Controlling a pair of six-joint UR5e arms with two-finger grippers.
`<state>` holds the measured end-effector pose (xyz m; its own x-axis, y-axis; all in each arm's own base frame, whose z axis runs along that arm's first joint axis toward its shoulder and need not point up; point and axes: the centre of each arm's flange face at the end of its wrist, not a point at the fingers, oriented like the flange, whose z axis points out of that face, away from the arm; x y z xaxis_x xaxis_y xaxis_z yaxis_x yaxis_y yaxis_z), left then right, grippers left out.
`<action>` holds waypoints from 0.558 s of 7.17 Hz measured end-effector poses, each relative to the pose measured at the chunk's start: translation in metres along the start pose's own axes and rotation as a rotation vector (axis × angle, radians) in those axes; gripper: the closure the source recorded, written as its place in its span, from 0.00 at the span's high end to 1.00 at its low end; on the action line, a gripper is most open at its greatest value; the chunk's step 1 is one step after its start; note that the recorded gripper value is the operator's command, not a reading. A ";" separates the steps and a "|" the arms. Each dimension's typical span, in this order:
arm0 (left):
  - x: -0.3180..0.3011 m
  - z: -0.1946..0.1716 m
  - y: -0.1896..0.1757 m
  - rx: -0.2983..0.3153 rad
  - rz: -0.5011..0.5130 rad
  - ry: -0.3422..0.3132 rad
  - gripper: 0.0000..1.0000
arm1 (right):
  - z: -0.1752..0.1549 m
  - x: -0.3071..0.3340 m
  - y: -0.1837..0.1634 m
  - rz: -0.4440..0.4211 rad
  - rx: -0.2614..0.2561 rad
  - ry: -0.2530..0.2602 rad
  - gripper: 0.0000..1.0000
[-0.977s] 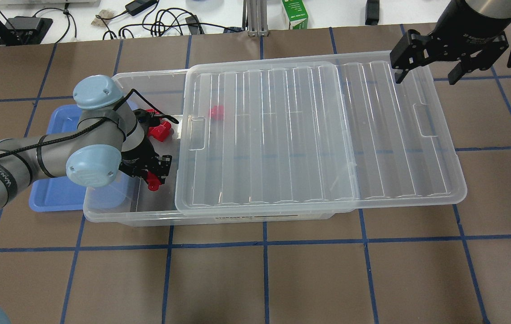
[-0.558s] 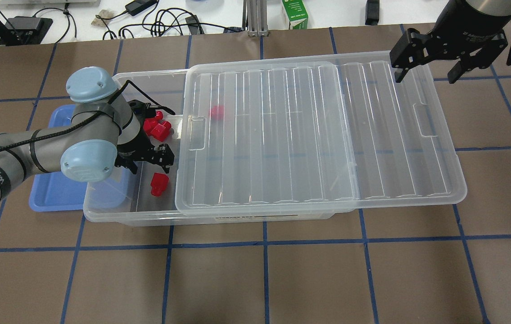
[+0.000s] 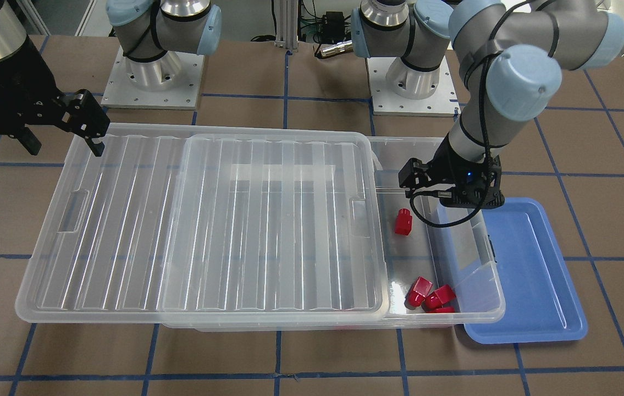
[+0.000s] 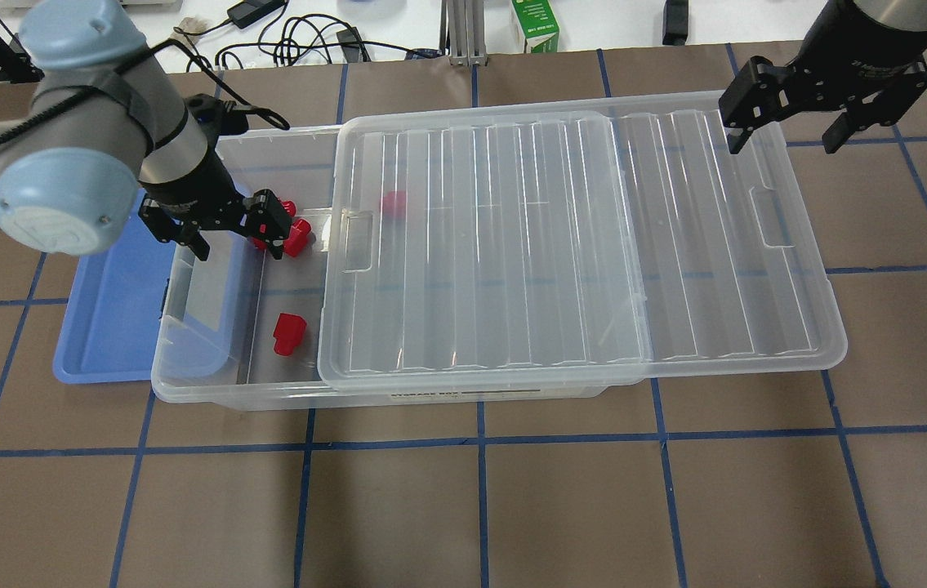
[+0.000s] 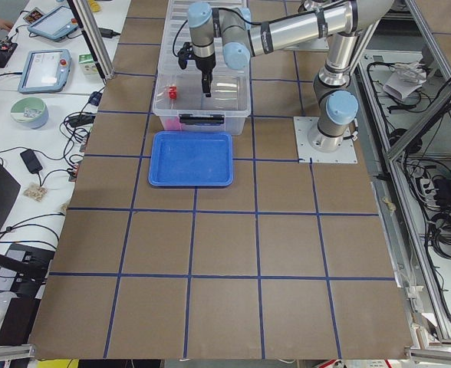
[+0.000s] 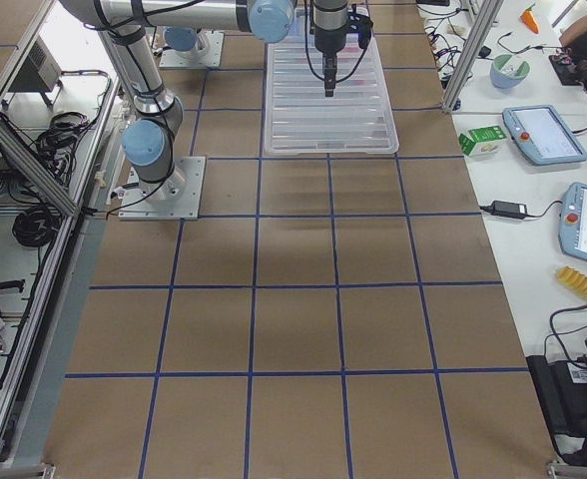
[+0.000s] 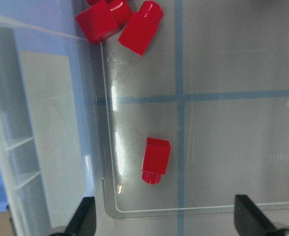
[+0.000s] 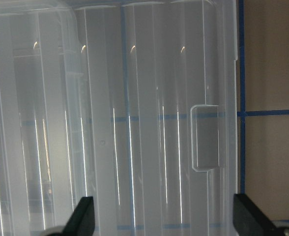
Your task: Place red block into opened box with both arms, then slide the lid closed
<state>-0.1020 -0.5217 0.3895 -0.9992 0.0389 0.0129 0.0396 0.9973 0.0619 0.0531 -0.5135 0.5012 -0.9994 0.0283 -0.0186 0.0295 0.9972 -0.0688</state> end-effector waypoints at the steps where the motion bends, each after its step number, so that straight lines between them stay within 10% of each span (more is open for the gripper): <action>1: 0.013 -0.044 0.007 0.036 0.023 -0.005 1.00 | 0.007 0.028 -0.002 -0.003 -0.012 0.002 1.00; 4: 0.033 -0.123 0.021 0.134 0.061 -0.019 1.00 | 0.055 0.112 0.009 -0.080 -0.051 -0.004 1.00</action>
<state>-0.1332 -0.5069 0.5138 -0.9950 0.1000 -0.0068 0.1002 0.9923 -0.0724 -0.0573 -0.5056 0.4438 -0.9985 -0.0523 -0.0186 -0.0519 0.9985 -0.0196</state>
